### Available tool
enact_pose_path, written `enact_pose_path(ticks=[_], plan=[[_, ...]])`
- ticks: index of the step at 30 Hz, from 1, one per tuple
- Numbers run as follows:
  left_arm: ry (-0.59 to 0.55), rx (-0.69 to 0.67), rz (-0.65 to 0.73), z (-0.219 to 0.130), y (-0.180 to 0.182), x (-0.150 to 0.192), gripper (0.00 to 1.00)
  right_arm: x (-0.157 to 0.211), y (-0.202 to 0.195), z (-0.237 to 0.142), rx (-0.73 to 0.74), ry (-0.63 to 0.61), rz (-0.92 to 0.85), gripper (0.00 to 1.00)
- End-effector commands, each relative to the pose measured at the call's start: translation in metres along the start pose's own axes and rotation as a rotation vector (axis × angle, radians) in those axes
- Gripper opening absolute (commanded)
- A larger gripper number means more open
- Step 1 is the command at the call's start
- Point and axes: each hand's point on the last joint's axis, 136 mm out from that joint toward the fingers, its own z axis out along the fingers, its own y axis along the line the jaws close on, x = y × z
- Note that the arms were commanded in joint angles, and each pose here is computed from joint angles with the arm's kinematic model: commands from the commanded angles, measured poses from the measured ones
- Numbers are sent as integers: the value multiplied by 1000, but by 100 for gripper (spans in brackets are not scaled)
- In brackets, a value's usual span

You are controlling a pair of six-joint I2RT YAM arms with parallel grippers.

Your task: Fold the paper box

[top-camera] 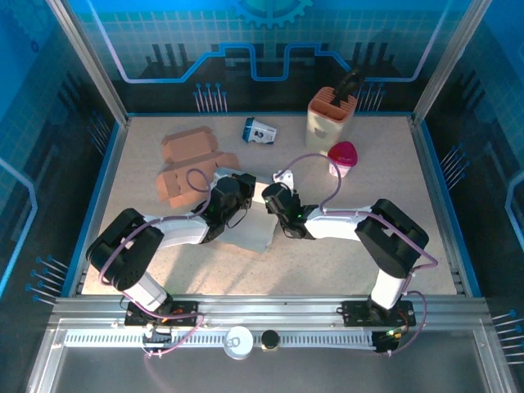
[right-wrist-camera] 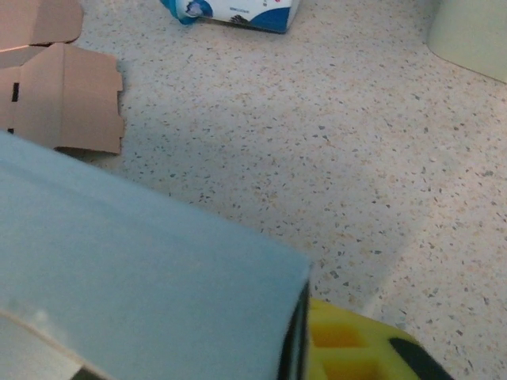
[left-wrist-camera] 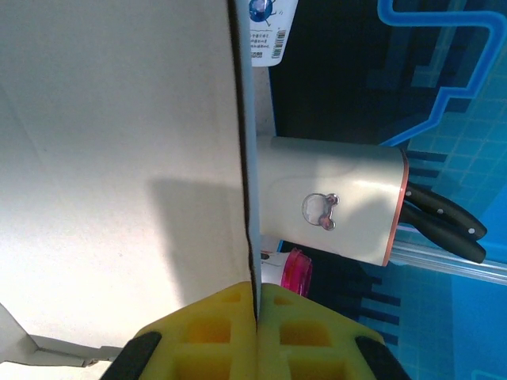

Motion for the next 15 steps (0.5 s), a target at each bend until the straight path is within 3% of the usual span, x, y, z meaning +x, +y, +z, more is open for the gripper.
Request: enact_pose_path(ticks=[1, 8, 15], plan=[[22, -54, 22, -1, 15, 7, 0, 16, -17, -1, 15, 36, -10, 21], [19, -60, 23, 2, 20, 7, 0, 26, -11, -3, -91, 61, 1, 24], [16, -61, 29, 1, 18, 6, 0, 20, -14, 3, -78, 40, -4, 11]])
